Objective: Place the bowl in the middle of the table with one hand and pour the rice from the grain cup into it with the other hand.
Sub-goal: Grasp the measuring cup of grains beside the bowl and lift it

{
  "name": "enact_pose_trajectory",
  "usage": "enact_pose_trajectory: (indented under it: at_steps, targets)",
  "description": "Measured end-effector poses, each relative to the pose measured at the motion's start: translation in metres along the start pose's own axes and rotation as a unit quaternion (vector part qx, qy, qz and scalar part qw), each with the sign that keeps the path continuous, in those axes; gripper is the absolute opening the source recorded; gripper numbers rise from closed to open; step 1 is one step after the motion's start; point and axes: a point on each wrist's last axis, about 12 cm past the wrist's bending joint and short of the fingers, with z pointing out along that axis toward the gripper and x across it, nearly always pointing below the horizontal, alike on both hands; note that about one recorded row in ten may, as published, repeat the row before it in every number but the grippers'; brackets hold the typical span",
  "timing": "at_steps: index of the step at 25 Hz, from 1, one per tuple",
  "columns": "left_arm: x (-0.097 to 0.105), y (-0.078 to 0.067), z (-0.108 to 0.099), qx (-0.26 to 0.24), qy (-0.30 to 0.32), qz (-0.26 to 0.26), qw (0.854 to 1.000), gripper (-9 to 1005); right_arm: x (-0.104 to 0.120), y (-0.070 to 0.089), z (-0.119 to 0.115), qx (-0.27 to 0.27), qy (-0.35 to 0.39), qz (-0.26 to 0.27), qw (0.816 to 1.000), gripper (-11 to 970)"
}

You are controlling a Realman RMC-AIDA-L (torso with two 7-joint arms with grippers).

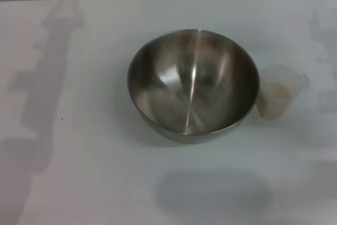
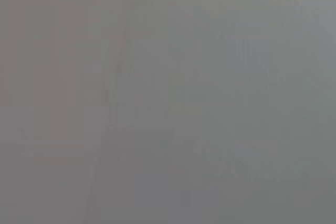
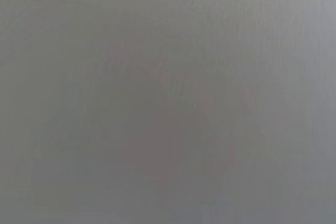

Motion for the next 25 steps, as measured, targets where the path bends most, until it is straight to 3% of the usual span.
enact_pose_trajectory:
  at_steps: [3,6,8,12,14,17,18,19,25]
  targets:
    - [-0.001,0.005,-0.022,0.056,-0.044,-0.122,0.990,306,0.001,0.000,-0.005,0.004,0.005,0.003,1.000,510]
    - [0.012,0.008,-0.034,0.065,-0.005,-0.137,0.988,306,0.002,0.003,-0.014,0.011,0.011,0.021,1.000,510]
    - [0.025,0.017,-0.050,0.050,0.032,-0.110,0.992,307,0.003,0.005,-0.023,0.018,0.019,0.035,0.999,510]
    - [0.030,0.024,-0.060,0.039,0.049,-0.102,0.993,307,0.005,0.006,-0.032,0.018,0.030,0.051,0.998,509]
    - [0.035,0.032,-0.081,0.039,0.072,-0.083,0.993,309,0.006,0.011,-0.052,0.024,0.050,0.078,0.995,510]
    - [0.036,0.032,-0.084,0.042,0.073,-0.080,0.993,313,0.006,0.012,-0.058,0.025,0.055,0.082,0.995,511]
    - [0.035,0.033,-0.089,0.049,0.074,-0.075,0.993,315,0.006,0.013,-0.073,0.030,0.066,0.089,0.993,510]
    - [0.035,0.033,-0.089,0.049,0.074,-0.075,0.993,347,0.006,0.013,-0.073,0.030,0.066,0.089,0.993,510]
    - [0.032,0.047,-0.087,0.023,0.069,-0.063,0.995,488,-0.004,0.024,-0.123,0.043,0.096,0.094,0.990,510]
